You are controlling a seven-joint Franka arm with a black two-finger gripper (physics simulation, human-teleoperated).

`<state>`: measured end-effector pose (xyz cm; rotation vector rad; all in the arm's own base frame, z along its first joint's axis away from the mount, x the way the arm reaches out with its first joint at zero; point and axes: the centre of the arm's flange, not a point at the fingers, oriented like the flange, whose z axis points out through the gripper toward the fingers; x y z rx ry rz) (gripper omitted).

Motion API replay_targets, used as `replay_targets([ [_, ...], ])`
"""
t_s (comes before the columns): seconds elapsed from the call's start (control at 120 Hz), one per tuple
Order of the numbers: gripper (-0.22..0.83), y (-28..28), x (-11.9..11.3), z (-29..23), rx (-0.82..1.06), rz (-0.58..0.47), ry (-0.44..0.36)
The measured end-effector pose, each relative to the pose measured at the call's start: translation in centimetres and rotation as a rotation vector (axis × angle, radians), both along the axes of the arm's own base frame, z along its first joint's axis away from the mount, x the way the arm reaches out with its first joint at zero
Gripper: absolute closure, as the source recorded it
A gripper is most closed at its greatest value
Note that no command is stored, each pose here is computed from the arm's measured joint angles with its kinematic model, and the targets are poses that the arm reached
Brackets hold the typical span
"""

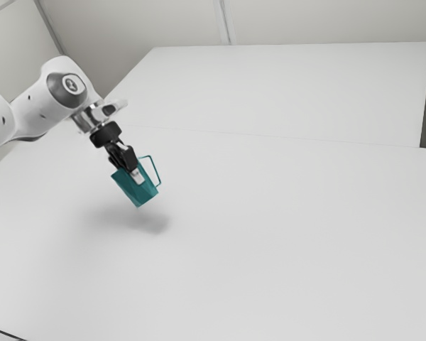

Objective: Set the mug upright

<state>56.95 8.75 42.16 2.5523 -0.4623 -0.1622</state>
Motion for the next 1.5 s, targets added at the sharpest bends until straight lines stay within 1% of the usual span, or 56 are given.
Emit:
replay_targets([
  [0.125,0.78,-3.0,0.4,1.6,0.129,-0.061,-0.030],
  [0.3,0.79,-5.3,1.2,2.9,0.302,-0.077,-0.082],
  [0.383,0.79,-6.0,1.5,3.5,0.371,-0.067,-0.110],
  [0.492,0.79,-5.7,1.8,3.5,0.424,-0.019,-0.133],
  [0.683,0.79,-5.6,2.2,3.0,0.462,0.060,-0.155],
  [0.858,0.79,-5.7,1.8,0.8,0.476,0.110,-0.138],
  [1.025,0.79,-7.1,1.7,-0.7,0.482,0.129,-0.139],
  [1.5,0.79,-7.9,2.5,-4.7,0.501,0.191,-0.107],
])
